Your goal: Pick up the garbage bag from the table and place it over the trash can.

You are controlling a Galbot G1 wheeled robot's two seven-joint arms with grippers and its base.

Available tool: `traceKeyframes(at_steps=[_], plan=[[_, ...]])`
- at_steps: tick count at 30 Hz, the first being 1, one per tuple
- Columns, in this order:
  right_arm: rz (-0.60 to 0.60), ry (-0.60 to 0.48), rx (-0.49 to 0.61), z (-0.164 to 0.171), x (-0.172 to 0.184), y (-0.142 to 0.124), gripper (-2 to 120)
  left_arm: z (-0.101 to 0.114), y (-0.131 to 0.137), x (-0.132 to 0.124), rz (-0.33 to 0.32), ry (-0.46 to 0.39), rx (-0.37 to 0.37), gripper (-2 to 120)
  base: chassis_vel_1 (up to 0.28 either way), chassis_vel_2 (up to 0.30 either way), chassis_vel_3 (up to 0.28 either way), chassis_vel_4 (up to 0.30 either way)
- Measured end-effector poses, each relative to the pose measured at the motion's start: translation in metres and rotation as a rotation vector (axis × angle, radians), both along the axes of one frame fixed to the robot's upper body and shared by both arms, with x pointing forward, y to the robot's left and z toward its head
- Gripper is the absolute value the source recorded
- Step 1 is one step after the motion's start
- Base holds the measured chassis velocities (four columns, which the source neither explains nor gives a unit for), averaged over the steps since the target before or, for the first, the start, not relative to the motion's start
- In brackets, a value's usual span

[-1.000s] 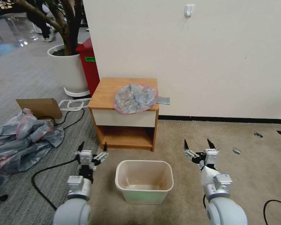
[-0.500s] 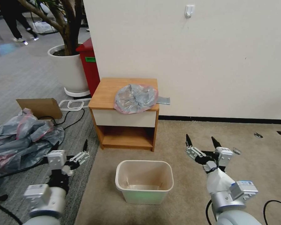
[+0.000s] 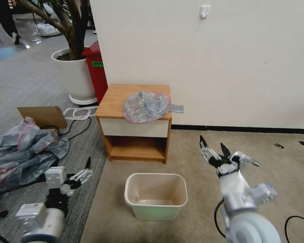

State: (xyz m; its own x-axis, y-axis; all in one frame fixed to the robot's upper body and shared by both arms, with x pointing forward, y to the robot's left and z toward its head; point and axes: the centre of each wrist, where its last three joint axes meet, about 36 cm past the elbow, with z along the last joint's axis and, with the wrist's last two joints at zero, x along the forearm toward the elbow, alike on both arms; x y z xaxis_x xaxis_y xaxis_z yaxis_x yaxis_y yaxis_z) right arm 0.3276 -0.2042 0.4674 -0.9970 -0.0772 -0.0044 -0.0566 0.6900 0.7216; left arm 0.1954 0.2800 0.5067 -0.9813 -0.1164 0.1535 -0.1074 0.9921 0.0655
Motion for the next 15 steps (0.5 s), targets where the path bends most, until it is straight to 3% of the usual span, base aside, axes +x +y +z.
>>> traceKeyframes(at_steps=[3,4,7,15], plan=[[0.026,0.026,0.181,0.003,0.042,0.005,100,-0.001,0.001,-0.001,0.000,0.000,0.001,100,0.000,0.000,0.000,0.000],[0.026,0.026,0.181,0.003,0.042,0.005,100,-0.001,0.001,-0.001,0.000,0.000,0.001,100,0.000,0.000,0.000,0.000],[0.048,0.090,0.327,0.000,0.080,0.009,100,-0.001,0.001,-0.001,-0.002,0.000,-0.001,100,0.000,0.000,0.000,0.000],[0.075,0.147,0.385,-0.008,0.136,0.028,100,0.000,0.012,-0.006,-0.027,-0.021,-0.041,100,0.000,0.000,0.000,0.000]])
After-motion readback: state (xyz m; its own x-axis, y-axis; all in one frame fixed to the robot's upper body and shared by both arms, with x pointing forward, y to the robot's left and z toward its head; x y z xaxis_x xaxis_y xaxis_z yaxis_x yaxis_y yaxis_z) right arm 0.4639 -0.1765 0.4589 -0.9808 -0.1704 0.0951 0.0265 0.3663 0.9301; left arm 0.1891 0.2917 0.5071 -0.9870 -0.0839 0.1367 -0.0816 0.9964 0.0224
